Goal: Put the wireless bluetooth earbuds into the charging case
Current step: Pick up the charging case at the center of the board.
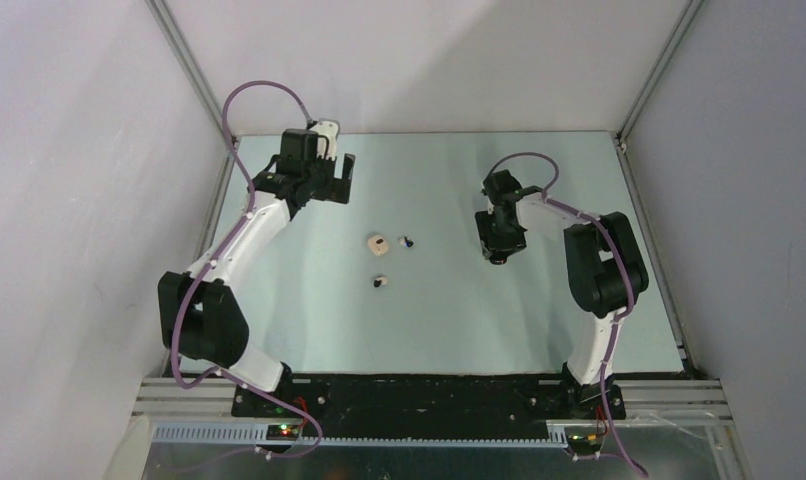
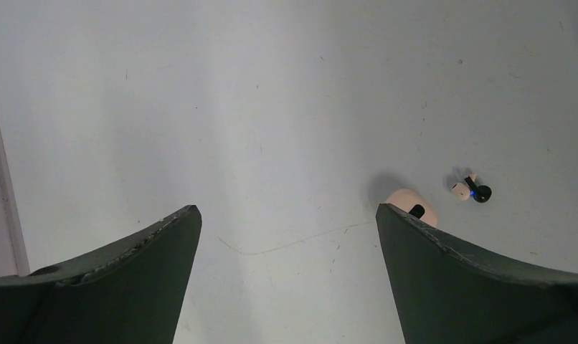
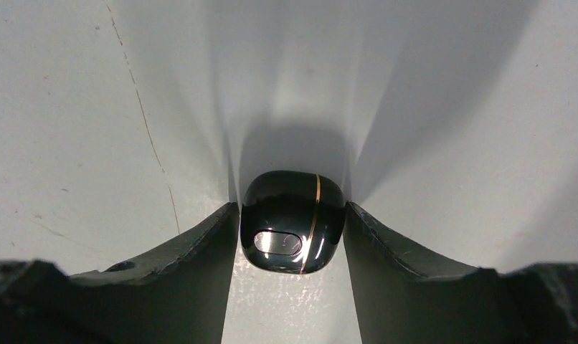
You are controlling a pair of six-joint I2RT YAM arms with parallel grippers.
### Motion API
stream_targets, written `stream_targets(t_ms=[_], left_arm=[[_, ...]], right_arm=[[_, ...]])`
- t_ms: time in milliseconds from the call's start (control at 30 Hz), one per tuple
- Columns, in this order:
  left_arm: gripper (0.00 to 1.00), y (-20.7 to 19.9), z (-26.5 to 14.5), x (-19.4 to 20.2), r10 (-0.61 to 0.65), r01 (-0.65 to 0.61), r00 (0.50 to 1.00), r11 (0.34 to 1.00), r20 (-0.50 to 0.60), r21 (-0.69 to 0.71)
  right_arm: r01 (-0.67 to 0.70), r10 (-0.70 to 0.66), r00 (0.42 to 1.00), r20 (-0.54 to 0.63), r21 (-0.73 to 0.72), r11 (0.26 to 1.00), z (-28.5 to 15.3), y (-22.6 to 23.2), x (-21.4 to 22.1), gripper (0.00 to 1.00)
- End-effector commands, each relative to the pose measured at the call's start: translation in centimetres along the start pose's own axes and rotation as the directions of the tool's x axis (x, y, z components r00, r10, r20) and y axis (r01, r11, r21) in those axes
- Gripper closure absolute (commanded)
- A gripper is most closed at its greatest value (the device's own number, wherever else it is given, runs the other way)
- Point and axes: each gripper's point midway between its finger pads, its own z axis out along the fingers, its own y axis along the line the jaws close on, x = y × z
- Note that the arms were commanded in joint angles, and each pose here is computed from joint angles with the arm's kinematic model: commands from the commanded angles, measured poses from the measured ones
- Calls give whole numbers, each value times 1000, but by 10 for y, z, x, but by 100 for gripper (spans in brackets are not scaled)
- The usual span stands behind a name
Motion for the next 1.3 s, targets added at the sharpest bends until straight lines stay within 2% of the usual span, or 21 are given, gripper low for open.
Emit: stream_targets(t_ms=[0,233,500,800,1267], left_arm=[[0,4,-6,-14,-5,6,999,1000,46,-12],[0,3,-3,-18,-2,2,999,1000,48,-7],[0,3,-1,-18,1,0,999,1000,44,-7],[0,3,-2,-14,3,-3,999,1000,35,-4],[0,1,-1,-13,1,-1,999,1000,33,2]], right_arm=[[-27,28,999,-16,46,999,3,-13,1,41],[-27,28,999,-24,36,999,0,-18,4,34],[-17,17,999,-29,16,1000,-4,-16,10,38],[-5,2,999,-48,-72,997,-5,-7,18,34],[20,-22,999,-32,-75,997,-7,-6,22,39]])
